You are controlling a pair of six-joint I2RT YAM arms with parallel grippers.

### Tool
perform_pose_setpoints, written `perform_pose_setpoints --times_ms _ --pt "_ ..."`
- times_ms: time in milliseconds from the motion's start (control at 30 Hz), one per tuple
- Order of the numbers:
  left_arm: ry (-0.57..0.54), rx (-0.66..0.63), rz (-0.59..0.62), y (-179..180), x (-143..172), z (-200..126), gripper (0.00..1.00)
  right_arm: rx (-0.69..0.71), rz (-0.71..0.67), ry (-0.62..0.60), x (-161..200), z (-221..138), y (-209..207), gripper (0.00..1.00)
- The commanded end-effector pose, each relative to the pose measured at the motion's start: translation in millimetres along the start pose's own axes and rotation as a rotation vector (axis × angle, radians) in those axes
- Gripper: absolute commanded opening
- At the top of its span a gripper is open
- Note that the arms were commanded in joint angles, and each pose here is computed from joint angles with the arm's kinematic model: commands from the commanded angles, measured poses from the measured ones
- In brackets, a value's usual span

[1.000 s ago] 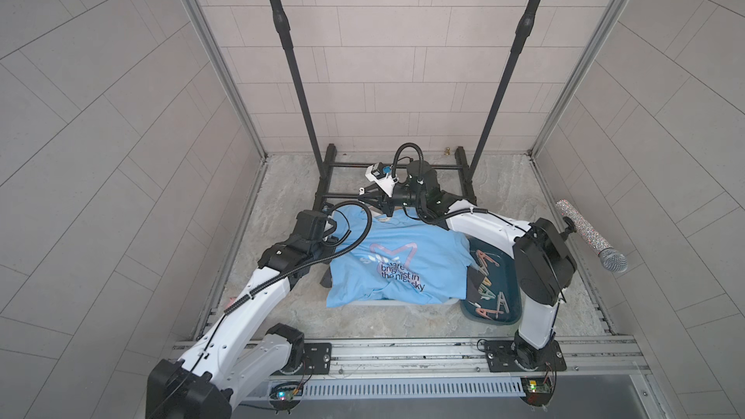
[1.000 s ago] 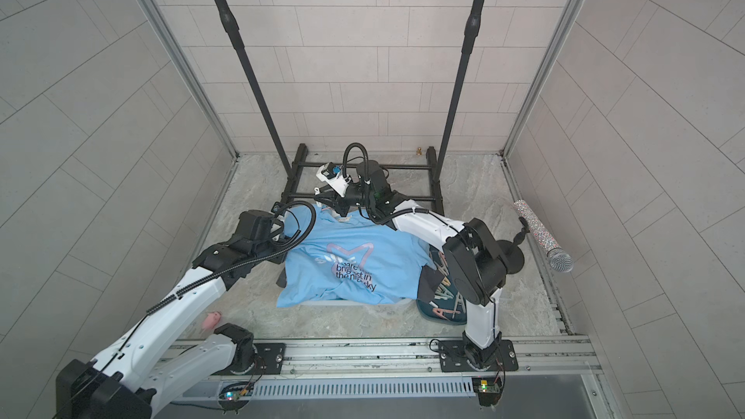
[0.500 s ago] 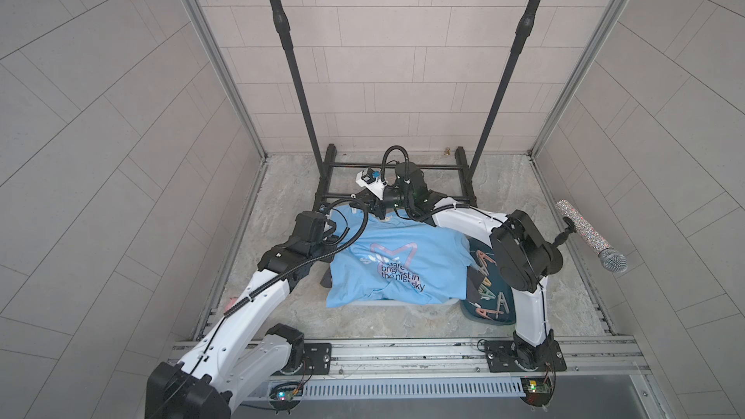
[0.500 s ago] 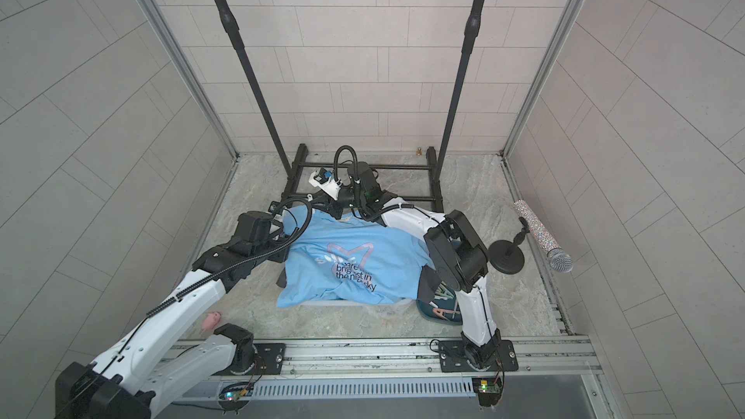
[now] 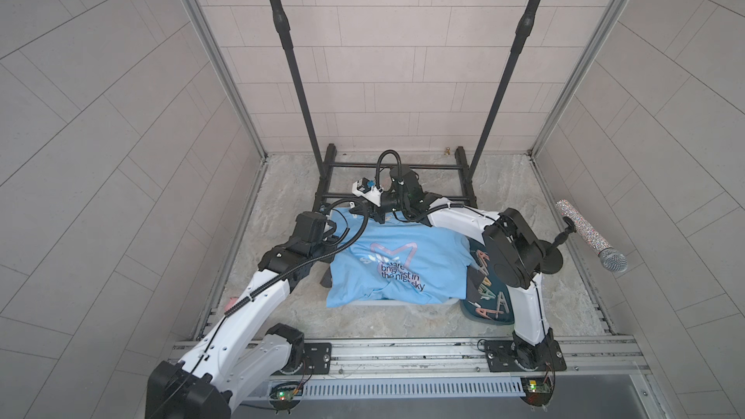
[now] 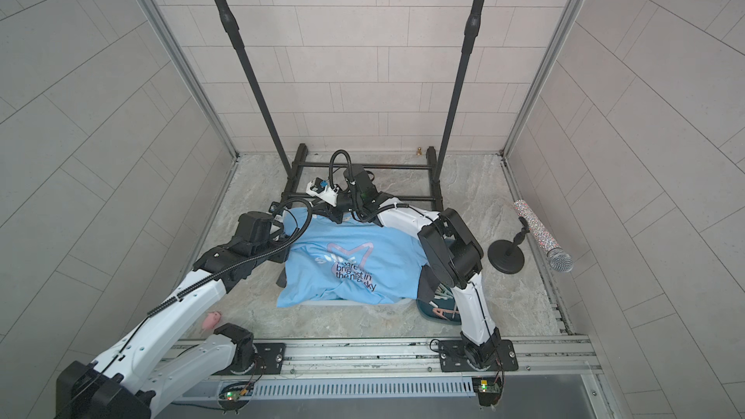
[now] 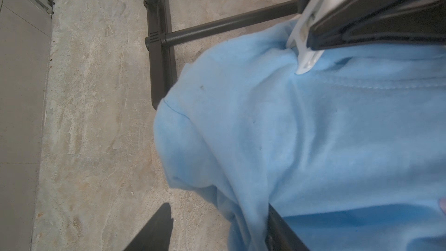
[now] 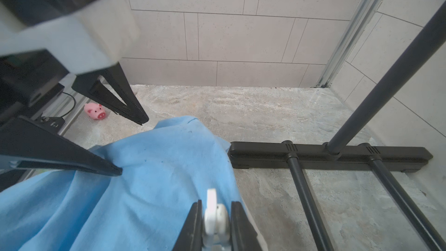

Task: Use clothespins to secure the t-shirt on both sides of the hanger
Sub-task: Clamp the T-shirt on the hanger.

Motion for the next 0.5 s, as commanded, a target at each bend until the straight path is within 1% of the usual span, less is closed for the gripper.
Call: perform_pose_setpoints --times_ms 0,33,100,167,233,300,367,400,467 --pt "0.003 -0.007 -0.006 1 2 2 0.62 0.001 -0.035 0.052 13 3 0 0.00" --pt "0.001 -0.010 -0.007 2 2 2 0.62 0.003 -0.029 0.047 11 3 0 0.03" --pt "-0.001 -0.013 -0.007 2 1 1 0.62 0.009 -0.024 0.029 5 0 0 0.27" --pt "-0.006 -0.014 -0.009 2 1 0 0.62 0.013 -0.032 0.018 -4 -4 2 0.46" --pt "-0.010 -0.013 -0.010 2 0 -1 0.62 0.045 -0.020 0.010 -13 -10 0 0.57" --pt "-0.017 -0.014 -0.011 3 -1 -2 0.62 0.103 0.008 0.006 -24 -19 -2 0.61" --pt "-0.027 -0.016 -0.012 3 -2 -4 0.62 0.168 0.057 0.012 -36 -33 -4 0.62" --pt "-0.034 -0.015 -0.014 3 -3 -5 0.62 0.194 0.080 0.018 -42 -40 -3 0.62" --pt "-0.045 -0.020 -0.016 4 -5 -7 0.62 0.250 0.143 0.032 -50 -56 2 0.59"
Point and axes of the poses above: each gripper's point midway between its finger pads, its own z axis out along the fingers, its own y axis along the line the jaws close on, x = y × z, the point moved 6 cm from there along -z, back along the fingers, and after that the axes turned 4 degrees about z, right-handed, at the moved point
